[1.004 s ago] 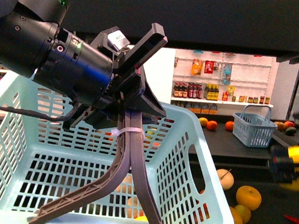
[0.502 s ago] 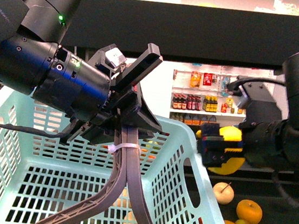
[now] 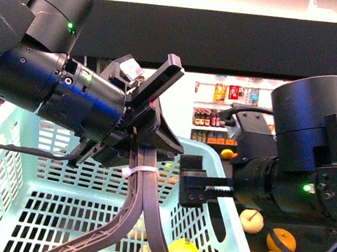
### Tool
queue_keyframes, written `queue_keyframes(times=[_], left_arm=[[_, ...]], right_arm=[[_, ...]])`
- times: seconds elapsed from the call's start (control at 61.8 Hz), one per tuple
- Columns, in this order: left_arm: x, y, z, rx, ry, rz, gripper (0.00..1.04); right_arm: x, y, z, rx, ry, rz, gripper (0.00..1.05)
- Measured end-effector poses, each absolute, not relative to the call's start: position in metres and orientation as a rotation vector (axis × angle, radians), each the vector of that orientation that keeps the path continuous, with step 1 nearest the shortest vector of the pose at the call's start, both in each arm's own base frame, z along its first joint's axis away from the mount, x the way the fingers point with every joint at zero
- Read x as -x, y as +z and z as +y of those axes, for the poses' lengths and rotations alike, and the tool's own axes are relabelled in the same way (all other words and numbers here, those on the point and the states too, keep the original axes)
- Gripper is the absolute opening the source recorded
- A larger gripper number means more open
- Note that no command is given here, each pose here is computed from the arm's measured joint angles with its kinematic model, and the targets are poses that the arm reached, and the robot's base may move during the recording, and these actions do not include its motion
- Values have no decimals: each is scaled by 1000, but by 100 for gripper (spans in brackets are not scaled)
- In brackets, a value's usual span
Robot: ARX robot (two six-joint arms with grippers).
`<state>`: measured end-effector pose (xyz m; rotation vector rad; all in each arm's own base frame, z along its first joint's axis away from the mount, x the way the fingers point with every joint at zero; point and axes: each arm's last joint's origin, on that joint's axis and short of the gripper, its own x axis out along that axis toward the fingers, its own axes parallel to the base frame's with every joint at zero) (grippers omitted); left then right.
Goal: Pick lemon from shelf
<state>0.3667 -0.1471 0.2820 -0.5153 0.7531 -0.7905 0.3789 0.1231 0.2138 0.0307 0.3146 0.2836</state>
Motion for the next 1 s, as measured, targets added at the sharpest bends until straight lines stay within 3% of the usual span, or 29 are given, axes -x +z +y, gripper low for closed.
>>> queue_keyframes(times=[0.146, 0.259, 0.389, 0.632, 0.761, 0.891, 1.004], left_arm=[[-367, 281, -147, 516, -785, 755, 14], [-367, 281, -147, 516, -786, 755, 14], [-367, 281, -147, 517, -785, 755, 14], [-367, 281, -147, 517, -785, 755, 14], [-367, 281, -147, 517, -786, 755, 14], [-367, 281, -147, 518, -786, 757, 14], [-367, 281, -148, 517, -786, 757, 14]], right_arm=[[-363, 240, 87, -31, 167, 230, 102], [-327, 269, 50, -31, 66, 131, 102], [-263, 284, 12, -21, -35, 53, 102], [-128, 260, -22, -5, -121, 101, 102], [-97, 244, -18, 10, -16, -27, 79], [-99, 200, -8, -1, -44, 18, 51], [-99, 192, -1, 1, 3, 17, 32]])
